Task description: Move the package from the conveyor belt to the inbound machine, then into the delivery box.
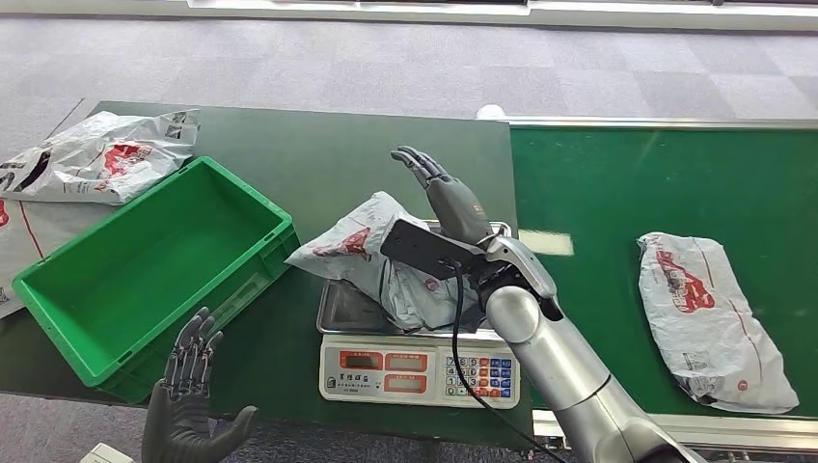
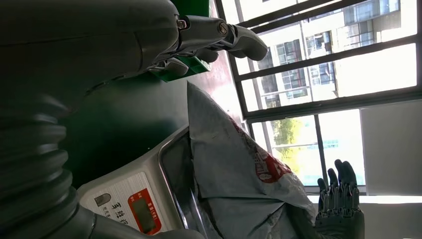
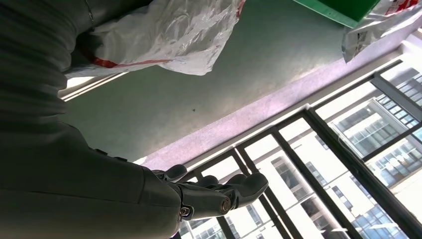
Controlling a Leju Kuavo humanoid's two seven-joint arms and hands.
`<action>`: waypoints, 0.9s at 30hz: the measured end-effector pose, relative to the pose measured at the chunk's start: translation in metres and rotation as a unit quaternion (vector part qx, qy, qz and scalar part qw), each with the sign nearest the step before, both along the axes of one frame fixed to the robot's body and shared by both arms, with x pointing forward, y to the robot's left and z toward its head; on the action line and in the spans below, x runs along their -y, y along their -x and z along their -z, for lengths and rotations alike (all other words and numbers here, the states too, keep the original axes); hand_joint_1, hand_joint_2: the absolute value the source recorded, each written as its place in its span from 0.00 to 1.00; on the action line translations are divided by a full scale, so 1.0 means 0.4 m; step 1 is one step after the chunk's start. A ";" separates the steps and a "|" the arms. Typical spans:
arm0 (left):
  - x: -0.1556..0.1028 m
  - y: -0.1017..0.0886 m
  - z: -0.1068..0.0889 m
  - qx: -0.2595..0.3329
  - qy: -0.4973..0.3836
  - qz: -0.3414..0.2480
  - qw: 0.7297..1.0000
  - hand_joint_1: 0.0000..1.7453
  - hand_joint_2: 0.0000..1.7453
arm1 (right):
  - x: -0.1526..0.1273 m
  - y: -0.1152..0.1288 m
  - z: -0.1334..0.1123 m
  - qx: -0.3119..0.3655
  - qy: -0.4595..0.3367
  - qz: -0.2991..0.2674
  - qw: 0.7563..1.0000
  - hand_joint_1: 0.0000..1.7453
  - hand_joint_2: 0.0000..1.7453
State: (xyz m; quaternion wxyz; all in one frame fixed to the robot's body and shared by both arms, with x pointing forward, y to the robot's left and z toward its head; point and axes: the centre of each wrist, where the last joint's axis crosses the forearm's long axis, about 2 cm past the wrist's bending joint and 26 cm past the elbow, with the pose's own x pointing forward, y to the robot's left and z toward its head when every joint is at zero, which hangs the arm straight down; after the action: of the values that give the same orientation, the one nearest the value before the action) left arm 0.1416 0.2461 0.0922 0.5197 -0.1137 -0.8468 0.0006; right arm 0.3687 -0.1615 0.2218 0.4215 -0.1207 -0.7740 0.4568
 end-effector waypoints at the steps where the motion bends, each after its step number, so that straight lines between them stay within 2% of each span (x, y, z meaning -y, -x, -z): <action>1: 0.000 0.000 0.000 0.000 0.000 0.000 1.000 0.00 1.00 | 0.000 0.000 0.000 0.000 0.000 0.000 1.000 0.00 1.00; 27: 0.001 0.000 0.000 0.000 0.001 -0.001 1.000 0.00 1.00 | -0.002 0.000 -0.001 0.000 0.000 -0.001 1.000 0.00 1.00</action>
State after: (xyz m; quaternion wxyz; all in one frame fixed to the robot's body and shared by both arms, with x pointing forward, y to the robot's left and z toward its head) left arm 0.1417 0.2457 0.0924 0.5194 -0.1136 -0.8469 0.0016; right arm 0.3688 -0.1607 0.2223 0.4211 -0.1201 -0.7744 0.4567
